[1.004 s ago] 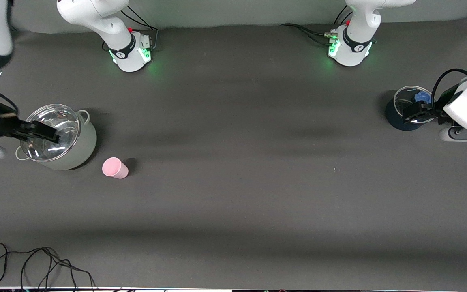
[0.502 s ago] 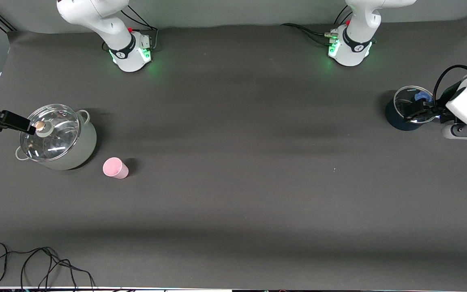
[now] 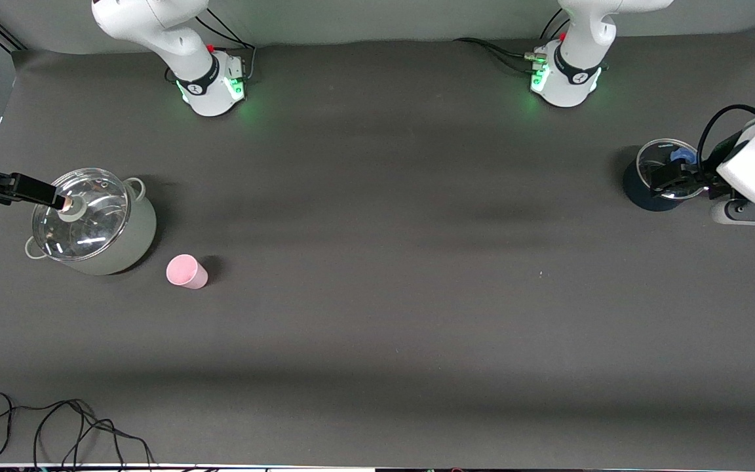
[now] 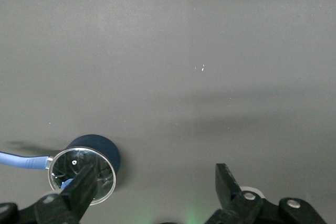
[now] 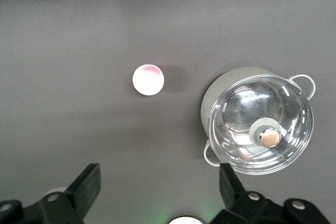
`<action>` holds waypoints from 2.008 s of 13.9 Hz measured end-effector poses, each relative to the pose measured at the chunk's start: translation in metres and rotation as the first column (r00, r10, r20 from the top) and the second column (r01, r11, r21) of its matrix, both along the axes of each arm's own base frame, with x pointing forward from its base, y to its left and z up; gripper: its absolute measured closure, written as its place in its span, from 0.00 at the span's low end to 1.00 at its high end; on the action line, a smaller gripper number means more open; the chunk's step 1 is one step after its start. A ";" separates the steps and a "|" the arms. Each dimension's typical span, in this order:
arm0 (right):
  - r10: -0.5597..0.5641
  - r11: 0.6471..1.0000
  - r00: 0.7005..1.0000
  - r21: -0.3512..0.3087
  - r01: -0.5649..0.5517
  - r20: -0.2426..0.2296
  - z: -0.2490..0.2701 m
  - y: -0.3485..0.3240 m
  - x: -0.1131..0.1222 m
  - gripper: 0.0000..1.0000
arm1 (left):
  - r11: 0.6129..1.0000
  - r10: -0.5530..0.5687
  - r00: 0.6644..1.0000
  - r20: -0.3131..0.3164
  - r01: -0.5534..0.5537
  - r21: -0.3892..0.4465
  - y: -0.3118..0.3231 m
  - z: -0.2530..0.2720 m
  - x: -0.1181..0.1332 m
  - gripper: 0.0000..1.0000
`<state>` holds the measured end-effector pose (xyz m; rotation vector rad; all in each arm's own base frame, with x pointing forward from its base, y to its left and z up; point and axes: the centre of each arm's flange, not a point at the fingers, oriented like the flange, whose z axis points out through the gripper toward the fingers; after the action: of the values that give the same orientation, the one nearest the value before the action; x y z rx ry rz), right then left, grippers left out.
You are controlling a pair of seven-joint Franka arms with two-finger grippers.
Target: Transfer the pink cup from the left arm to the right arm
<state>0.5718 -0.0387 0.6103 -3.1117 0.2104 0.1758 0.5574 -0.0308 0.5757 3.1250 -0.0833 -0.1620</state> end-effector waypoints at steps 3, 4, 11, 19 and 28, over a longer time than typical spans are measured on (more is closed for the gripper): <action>0.001 1.000 1.000 0.016 -0.001 -0.001 -0.001 -0.006 0.000 0.00 | 1.000 -0.001 1.000 0.001 0.001 0.000 0.000 0.001 0.000 0.00; 0.000 1.000 1.000 0.025 0.000 0.001 0.000 -0.009 -0.001 0.00 | 1.000 -0.002 1.000 0.001 0.002 0.000 -0.001 0.000 0.000 0.00; 0.046 0.999 0.992 -0.007 -0.046 0.115 0.004 0.001 -0.029 0.00 | 1.000 -0.006 1.000 0.002 0.006 0.000 -0.002 0.000 0.001 0.00; 0.119 0.993 0.981 -0.036 -0.115 0.151 -0.018 0.035 -0.026 0.00 | 1.000 -0.011 1.000 0.005 0.011 -0.001 -0.006 -0.001 0.008 0.00; 0.119 0.993 0.981 -0.037 -0.115 0.152 -0.020 0.035 -0.024 0.00 | 1.000 -0.015 1.000 0.016 0.015 -0.001 -0.007 0.003 0.009 0.00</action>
<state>0.5479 -0.0038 0.5899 -3.1469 0.0275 -0.0672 0.5663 -0.0381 0.5790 3.1251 -0.1067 -0.1378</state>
